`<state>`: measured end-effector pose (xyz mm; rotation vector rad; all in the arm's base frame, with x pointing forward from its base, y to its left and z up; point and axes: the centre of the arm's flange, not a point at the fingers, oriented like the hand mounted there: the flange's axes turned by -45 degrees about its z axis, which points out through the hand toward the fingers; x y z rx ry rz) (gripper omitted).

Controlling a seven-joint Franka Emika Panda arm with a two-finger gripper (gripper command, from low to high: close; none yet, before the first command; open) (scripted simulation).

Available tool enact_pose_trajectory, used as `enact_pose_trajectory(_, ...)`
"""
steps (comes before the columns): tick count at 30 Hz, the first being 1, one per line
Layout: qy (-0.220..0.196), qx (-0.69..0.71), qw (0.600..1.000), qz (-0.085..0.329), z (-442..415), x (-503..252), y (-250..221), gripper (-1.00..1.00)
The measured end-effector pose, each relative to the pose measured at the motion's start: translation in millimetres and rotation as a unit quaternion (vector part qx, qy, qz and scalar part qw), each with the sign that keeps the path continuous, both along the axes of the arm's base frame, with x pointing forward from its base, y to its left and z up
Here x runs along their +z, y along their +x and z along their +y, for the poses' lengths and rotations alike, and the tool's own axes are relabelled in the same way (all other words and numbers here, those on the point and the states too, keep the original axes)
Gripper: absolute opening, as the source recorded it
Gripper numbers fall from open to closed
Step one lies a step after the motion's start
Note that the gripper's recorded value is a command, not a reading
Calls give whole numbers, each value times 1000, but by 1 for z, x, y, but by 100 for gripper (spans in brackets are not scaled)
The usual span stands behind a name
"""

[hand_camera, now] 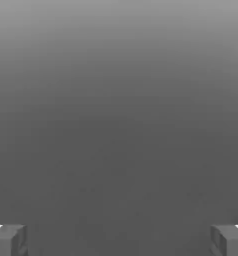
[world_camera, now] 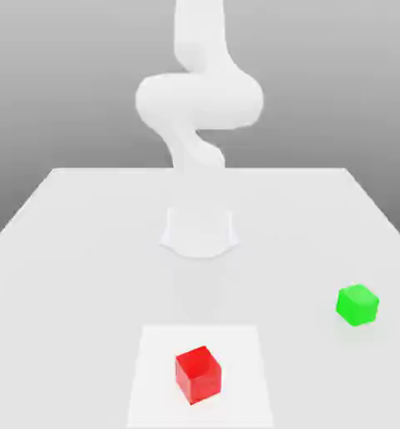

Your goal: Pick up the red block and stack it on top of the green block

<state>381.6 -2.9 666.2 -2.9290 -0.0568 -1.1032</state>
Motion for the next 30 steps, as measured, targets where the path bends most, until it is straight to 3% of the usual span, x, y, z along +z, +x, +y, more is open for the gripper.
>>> enact_pose_trajectory(5,-16,50,995,81,-1,-100,55,0)
enact_pose_trajectory(11,-37,106,979,172,3,-226,87,0)
enact_pose_trajectory(22,-87,202,918,329,2,-444,58,0)
enact_pose_trajectory(27,-91,209,912,340,1,-505,53,0)
enact_pose_trajectory(28,-91,209,912,340,1,-516,52,-100)
enact_pose_trajectory(30,-91,209,912,340,1,-516,52,-100)
